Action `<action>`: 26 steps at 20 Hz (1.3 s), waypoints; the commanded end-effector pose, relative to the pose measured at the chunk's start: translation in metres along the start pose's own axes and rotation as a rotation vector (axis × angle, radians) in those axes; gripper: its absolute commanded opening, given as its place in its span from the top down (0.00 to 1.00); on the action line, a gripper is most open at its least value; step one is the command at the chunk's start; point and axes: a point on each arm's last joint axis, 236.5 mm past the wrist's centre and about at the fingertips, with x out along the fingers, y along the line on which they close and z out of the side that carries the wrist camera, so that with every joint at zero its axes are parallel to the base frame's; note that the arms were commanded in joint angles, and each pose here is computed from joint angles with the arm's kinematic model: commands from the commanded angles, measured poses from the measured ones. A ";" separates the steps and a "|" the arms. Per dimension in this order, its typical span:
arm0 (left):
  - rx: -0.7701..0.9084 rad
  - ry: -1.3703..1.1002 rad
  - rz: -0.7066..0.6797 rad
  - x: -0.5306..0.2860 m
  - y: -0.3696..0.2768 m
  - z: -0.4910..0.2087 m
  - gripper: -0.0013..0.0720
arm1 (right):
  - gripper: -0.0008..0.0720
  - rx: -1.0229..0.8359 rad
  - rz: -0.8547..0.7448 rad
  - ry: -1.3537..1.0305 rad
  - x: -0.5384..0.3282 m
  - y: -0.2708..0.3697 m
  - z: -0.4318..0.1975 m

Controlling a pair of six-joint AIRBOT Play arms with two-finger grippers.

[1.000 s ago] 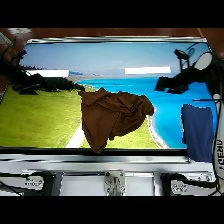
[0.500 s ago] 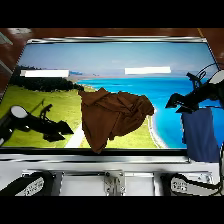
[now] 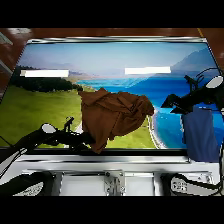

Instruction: Fold the shirts.

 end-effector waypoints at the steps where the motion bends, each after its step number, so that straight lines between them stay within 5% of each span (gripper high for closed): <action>1: -0.022 0.003 -0.061 0.020 -0.017 0.002 0.07 | 0.03 0.013 0.006 -0.007 0.001 0.001 0.002; 4: -0.013 0.002 -0.064 0.022 -0.023 0.008 0.13 | 0.03 0.048 0.056 0.012 0.010 0.010 -0.001; 6: -0.009 -0.003 -0.065 0.022 -0.025 0.011 0.65 | 0.03 0.041 0.063 0.065 0.031 0.018 -0.012; 7: 0.004 -0.008 -0.067 0.021 -0.026 0.013 0.84 | 0.03 0.028 0.061 0.091 0.043 0.023 -0.017; 9: 0.048 -0.010 -0.073 0.020 -0.030 0.014 0.93 | 0.03 -0.010 0.053 0.136 0.072 0.036 -0.027; 19: 0.083 -0.089 -0.085 -0.005 -0.031 0.036 0.94 | 0.03 -0.004 0.041 0.232 0.161 0.062 -0.042; 20: 0.088 -0.101 -0.089 -0.008 -0.032 0.039 0.94 | 0.12 0.009 0.056 0.224 0.162 0.066 -0.040; 22: 0.123 -0.130 -0.098 -0.014 -0.037 0.048 0.94 | 0.67 0.024 0.087 0.211 0.164 0.076 -0.038; 23: 0.128 -0.149 -0.106 -0.017 -0.043 0.055 0.94 | 0.84 0.035 0.118 0.208 0.163 0.084 -0.037; 26: 0.282 -0.213 -0.127 -0.041 -0.081 0.072 0.94 | 0.90 -0.111 0.203 0.174 0.135 0.114 -0.033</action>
